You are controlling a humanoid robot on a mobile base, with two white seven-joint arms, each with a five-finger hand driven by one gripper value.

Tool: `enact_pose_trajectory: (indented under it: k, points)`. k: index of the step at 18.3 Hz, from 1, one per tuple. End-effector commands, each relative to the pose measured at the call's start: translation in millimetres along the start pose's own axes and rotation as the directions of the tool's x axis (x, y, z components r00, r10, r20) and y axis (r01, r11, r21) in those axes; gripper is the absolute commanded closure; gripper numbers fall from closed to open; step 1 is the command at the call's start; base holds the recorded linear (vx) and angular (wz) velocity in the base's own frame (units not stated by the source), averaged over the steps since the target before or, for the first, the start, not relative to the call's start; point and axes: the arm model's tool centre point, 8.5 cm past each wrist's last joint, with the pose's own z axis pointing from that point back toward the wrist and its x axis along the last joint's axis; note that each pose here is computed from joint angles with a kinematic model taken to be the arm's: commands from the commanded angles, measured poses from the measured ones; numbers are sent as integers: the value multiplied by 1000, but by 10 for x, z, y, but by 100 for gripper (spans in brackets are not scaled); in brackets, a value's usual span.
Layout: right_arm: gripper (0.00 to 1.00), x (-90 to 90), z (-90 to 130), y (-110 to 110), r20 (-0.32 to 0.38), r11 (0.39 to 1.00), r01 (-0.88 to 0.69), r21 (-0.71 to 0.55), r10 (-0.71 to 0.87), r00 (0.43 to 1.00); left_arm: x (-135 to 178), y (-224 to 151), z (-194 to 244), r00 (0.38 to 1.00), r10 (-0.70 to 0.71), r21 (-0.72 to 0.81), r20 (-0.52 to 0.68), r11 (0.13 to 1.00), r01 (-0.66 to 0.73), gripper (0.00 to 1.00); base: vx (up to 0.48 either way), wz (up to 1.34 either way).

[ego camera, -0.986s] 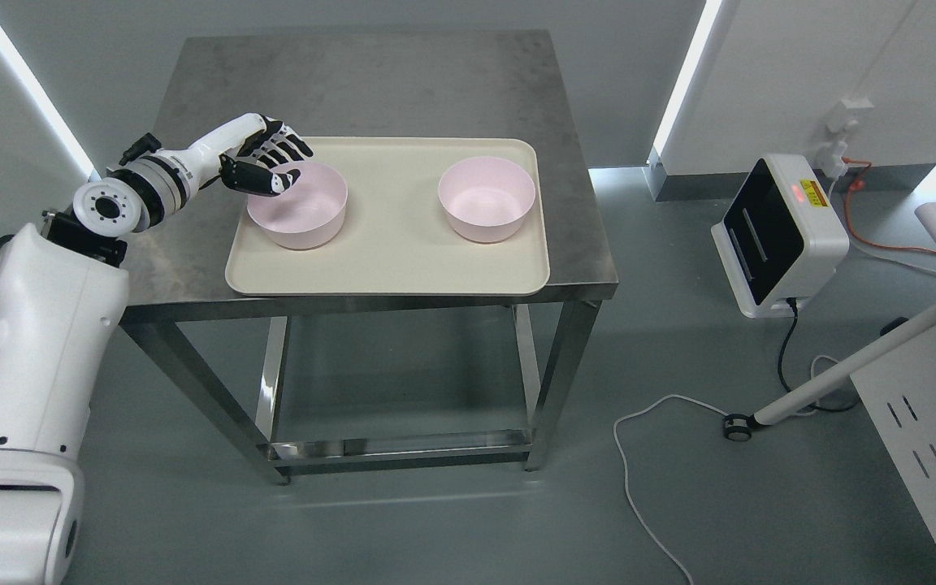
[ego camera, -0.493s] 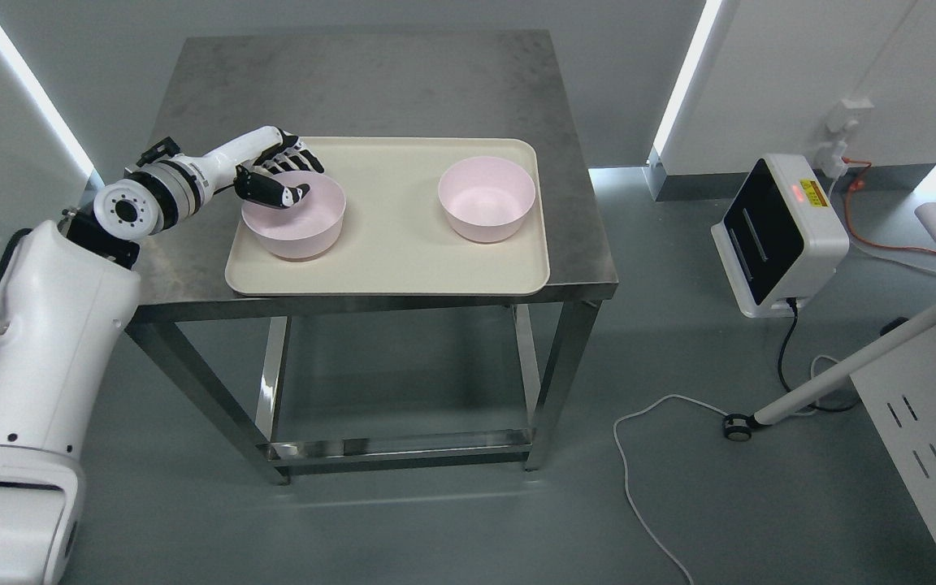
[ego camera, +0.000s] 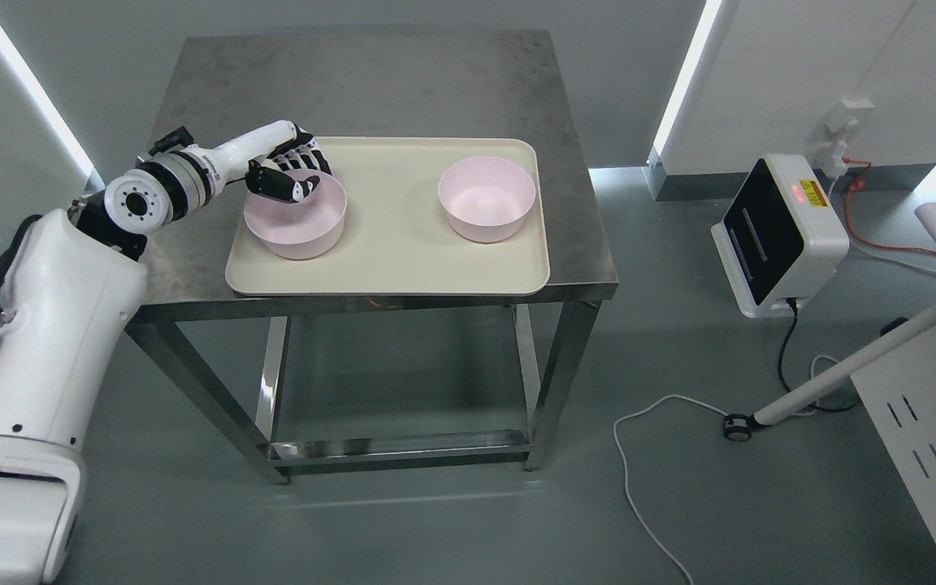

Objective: Stack pink IKEA bowls on left shelf middle
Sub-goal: 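Lift the pink bowl with the left hand and place it into the other bowl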

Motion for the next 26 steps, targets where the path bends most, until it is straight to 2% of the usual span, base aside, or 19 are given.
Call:
enact_pose_trajectory:
  k: [1, 7, 11, 15, 19, 22, 24, 26]
  points:
    - [0, -72, -6, -114, 4, 1000, 11, -17, -11, 1000, -11, -47, 9, 1000, -19, -18, 21, 1000, 20, 100, 0, 0]
    - [0, -72, -6, -114, 4, 1000, 11, -17, -11, 1000, 67, 20, 19, 998, 12, 8, 54, 1000, -13, 100, 0, 0]
    - [0, -72, -6, -114, 4, 1000, 12, -17, -12, 1000, 541, 286, -49, 990, 65, 50, 122, 996, -71, 100, 0, 0]
    - [0, -72, -6, -114, 4, 1000, 12, -17, -12, 1000, 759, 325, -114, 985, 64, 55, 161, 996, -74, 100, 0, 0]
    - [0, -72, -6, -114, 4, 1000, 11, -17, -11, 1000, 1347, 298, -267, 961, 58, 36, 271, 997, -70, 100, 0, 0]
    - [0, -72, -6, -114, 4, 1000, 11, -17, -11, 1000, 1989, 378, -368, 941, 43, 29, 337, 998, -56, 100, 0, 0]
    - [0, -72, -6, -114, 4, 1000, 11, -17, -11, 1000, 2187, 339, -411, 941, -21, 19, 339, 1000, 16, 99, 0, 0]
    - [0, -72, -6, -114, 4, 1000, 11, -17, -11, 1000, 2373, 36, -531, 934, -112, -28, 338, 991, 129, 99, 0, 0]
